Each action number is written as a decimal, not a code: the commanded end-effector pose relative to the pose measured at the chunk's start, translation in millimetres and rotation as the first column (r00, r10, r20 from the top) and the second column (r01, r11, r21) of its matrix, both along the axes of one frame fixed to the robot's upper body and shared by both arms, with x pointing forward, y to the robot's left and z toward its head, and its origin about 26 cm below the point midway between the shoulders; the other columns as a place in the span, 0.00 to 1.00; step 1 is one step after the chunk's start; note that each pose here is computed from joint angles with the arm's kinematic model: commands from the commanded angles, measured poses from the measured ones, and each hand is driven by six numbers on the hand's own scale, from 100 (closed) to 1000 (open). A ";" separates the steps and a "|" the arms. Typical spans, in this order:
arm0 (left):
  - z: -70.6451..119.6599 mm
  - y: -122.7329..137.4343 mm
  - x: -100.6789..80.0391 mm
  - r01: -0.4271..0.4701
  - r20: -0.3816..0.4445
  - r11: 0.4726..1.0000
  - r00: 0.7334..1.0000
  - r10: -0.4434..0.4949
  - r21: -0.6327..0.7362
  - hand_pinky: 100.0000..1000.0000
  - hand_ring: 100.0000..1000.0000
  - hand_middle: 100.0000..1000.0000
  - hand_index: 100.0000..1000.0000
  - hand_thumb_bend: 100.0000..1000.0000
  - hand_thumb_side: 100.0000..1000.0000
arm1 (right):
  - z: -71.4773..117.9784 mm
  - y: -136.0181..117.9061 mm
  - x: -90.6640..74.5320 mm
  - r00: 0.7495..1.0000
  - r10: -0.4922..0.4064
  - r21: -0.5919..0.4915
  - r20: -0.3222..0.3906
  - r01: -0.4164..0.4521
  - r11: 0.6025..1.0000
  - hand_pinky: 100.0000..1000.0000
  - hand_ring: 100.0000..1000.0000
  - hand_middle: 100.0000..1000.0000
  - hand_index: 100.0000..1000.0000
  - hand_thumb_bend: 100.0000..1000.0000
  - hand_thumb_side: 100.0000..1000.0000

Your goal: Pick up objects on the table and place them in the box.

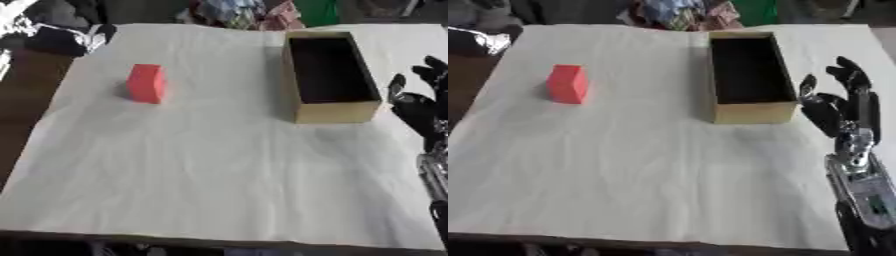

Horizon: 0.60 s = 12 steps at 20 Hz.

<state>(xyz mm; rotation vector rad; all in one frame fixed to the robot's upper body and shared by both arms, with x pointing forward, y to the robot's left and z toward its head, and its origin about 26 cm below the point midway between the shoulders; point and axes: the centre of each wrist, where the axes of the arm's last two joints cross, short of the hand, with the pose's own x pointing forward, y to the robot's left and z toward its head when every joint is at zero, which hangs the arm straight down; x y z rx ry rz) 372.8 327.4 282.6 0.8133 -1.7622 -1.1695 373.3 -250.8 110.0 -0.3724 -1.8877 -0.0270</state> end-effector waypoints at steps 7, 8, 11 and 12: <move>15.5 5.7 39.5 -0.042 -0.066 0.959 0.996 0.062 0.279 0.76 0.77 0.78 0.87 0.45 0.07 | 5.7 -0.4 1.0 1.000 0.011 -0.025 0.015 -0.011 1.000 0.64 0.94 0.74 0.89 0.07 0.00; 14.1 4.3 44.9 -0.044 -0.074 0.951 0.995 0.071 0.307 0.77 0.78 0.79 0.87 0.46 0.07 | 5.5 -0.2 1.0 1.000 0.013 -0.026 0.014 -0.012 1.000 0.64 0.94 0.74 0.89 0.07 0.00; 5.6 -0.2 60.6 -0.029 -0.120 0.929 0.990 0.078 0.368 0.79 0.81 0.81 0.88 0.53 0.06 | 5.2 0.3 1.1 1.000 0.016 -0.026 0.012 -0.015 1.000 0.65 0.94 0.74 0.89 0.07 0.00; 2.7 -1.7 65.3 -0.022 -0.136 0.924 0.987 0.080 0.383 0.80 0.81 0.82 0.88 0.54 0.06 | 5.2 0.6 1.2 1.000 0.017 -0.026 0.012 -0.016 1.000 0.65 0.94 0.74 0.89 0.07 0.00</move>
